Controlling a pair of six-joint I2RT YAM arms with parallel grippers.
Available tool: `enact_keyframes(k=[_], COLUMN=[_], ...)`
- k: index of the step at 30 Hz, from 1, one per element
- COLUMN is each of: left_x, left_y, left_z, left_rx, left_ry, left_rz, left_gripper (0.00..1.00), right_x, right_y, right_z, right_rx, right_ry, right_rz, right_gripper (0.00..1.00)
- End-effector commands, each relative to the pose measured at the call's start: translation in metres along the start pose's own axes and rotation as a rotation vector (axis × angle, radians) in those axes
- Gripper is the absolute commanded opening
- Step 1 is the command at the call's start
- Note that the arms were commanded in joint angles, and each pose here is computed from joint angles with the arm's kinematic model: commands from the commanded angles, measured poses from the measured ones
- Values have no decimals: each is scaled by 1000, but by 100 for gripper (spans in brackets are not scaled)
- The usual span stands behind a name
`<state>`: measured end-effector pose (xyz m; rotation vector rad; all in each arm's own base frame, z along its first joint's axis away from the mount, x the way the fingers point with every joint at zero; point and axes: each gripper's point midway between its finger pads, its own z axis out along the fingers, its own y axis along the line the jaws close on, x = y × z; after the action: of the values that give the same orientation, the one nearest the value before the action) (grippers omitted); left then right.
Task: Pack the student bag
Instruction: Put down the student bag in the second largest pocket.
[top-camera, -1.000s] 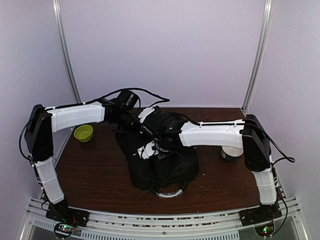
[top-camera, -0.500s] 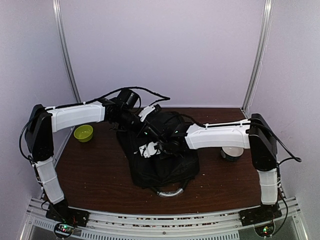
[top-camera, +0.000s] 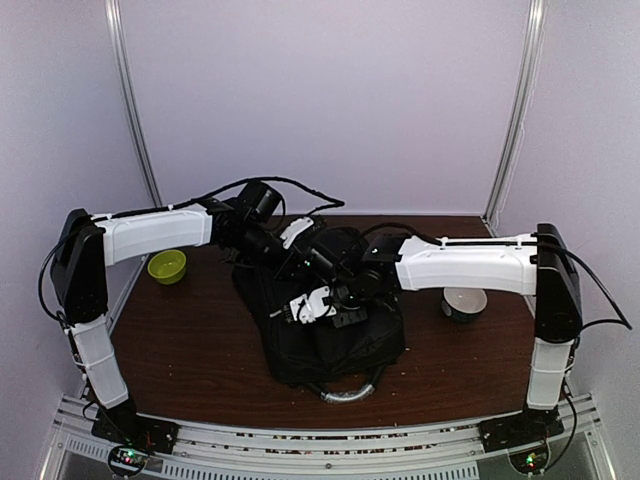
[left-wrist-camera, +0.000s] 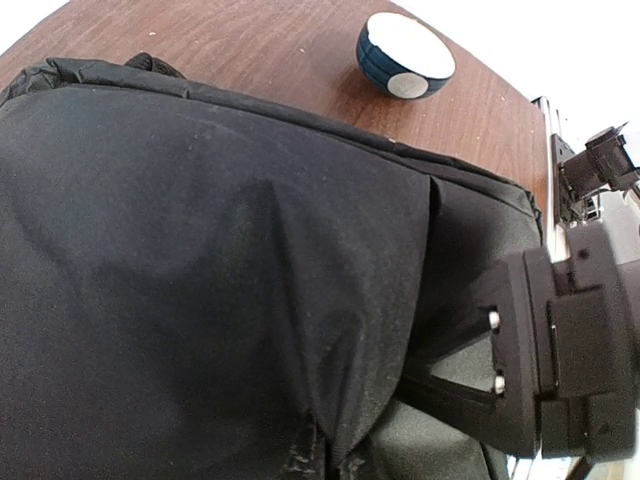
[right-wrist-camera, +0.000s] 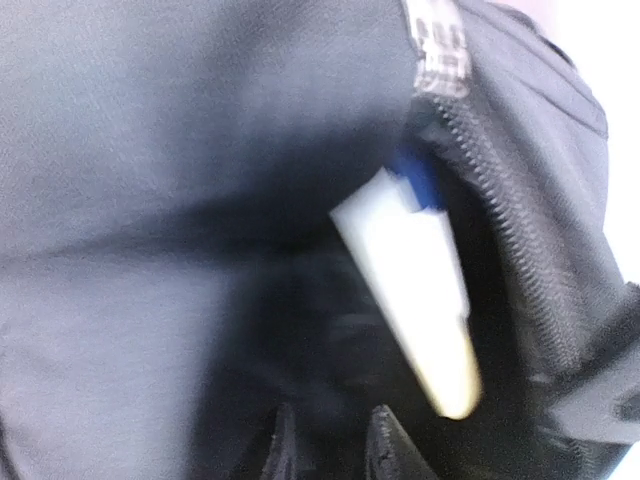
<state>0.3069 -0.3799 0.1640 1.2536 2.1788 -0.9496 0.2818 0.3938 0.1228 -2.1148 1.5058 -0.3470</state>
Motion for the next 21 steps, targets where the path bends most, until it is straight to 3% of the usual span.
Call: enact_keyframes(k=[1, 4, 10, 18, 21], left_x=[-26, -25, -15, 32, 42], left_y=[-24, -23, -24, -28, -26], left_z=[-6, -4, 8, 42, 45], left_rx=[86, 83, 96, 47, 38], left_ry=[-73, -70, -38, 143, 164], left_rz=[51, 49, 39, 24, -9], left_gripper=[0, 0, 0, 0, 10], right_x=[-5, -2, 8, 48, 58], right_y=[30, 33, 43, 56, 56], right_z=[-26, -39, -81, -110, -112], right_rx=[-157, -161, -168, -110, -123], right_ry=[-71, -86, -159, -197, -214], right_rz=[6, 26, 94, 211, 262], right_gripper=[20, 20, 30, 35, 35])
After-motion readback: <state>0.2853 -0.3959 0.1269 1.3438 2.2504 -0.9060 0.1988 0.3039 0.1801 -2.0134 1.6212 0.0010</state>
